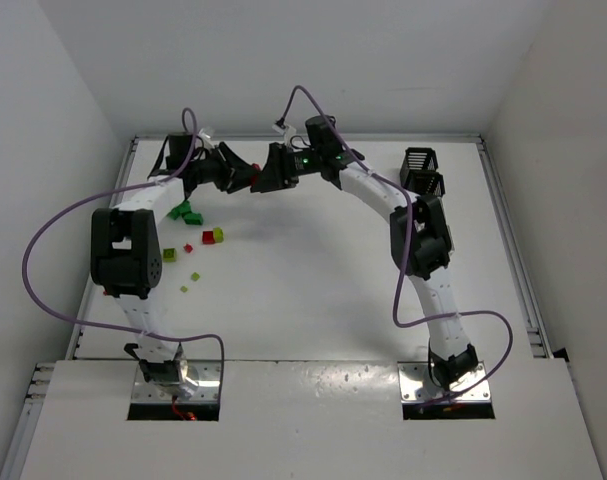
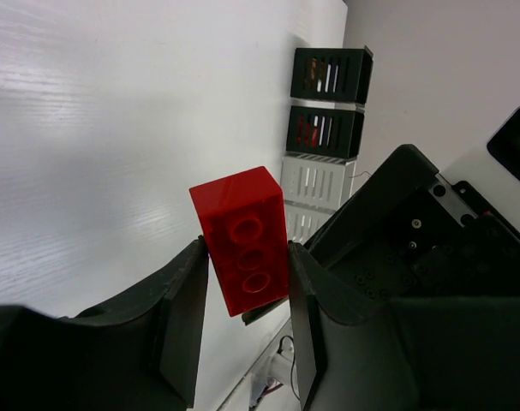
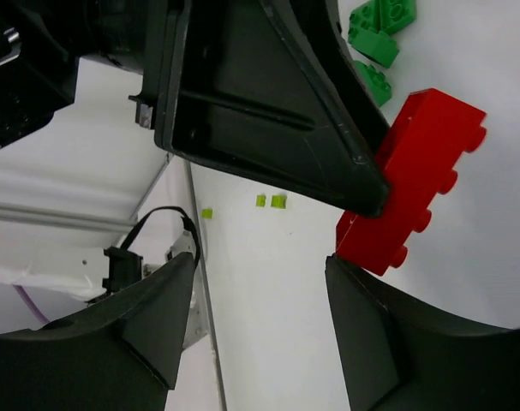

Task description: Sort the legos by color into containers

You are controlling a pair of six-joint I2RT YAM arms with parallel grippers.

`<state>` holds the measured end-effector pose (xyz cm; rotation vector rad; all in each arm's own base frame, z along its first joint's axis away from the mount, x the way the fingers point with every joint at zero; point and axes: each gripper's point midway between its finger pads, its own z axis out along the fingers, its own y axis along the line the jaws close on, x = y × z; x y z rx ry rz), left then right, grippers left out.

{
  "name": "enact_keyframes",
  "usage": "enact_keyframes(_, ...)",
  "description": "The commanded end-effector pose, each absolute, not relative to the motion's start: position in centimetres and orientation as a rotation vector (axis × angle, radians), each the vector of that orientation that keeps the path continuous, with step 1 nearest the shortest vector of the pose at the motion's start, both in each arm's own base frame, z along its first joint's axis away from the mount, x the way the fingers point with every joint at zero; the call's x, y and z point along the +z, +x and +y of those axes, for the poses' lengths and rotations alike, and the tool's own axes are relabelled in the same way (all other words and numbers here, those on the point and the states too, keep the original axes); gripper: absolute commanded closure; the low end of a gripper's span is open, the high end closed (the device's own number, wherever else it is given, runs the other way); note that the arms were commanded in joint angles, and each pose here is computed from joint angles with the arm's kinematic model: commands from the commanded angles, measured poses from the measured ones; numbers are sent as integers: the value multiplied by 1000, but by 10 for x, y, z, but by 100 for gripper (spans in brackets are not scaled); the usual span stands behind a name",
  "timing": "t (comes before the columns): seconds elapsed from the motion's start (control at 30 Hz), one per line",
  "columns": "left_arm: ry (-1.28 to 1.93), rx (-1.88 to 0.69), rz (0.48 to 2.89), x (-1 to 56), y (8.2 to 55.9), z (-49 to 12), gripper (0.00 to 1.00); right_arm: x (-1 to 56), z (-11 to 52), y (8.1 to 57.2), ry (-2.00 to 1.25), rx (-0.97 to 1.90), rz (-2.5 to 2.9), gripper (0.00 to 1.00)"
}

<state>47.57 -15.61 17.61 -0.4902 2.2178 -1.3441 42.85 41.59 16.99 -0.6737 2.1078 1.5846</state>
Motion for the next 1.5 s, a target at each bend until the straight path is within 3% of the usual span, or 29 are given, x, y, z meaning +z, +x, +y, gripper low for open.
enact_keyframes(0.0, -445, -1401, 2187, 193, 469, -170, 89, 180, 421, 442, -622, 1531, 2081, 37)
enact_keyframes(0.7, -411, -1405, 2165, 206, 460, -174, 90, 153, 405, 467, -538, 1303, 2174, 38)
enact_keyframes(0.93, -401, -1420, 2178, 203, 456, -179, 90, 148, 403, 478, -510, 1240, 2182, 46)
enact_keyframes(1.03, -401, -1420, 2178, 203, 456, -179, 90, 147, 403, 479, -529, 1230, 2173, 57)
enact_keyframes(1.07, -401, -1420, 2178, 203, 456, -179, 90, 147, 402, 479, -543, 1223, 2166, 66)
enact_keyframes(1.2, -364, -1403, 2173, 205, 457, -179, 70, 144, 397, 471, -608, 1200, 2158, 84)
enact_keyframes(1.27, -343, -1370, 2172, 208, 460, -177, 54, 157, 392, 464, -652, 1177, 2135, 93)
enact_keyframes(1.3, -319, -1334, 2178, 210, 459, -175, 41, 148, 378, 460, -679, 1143, 2161, 95)
enact_keyframes(1.47, -296, -1139, 2122, 221, 461, -138, 18, 152, 306, 444, -874, 843, 2191, 100)
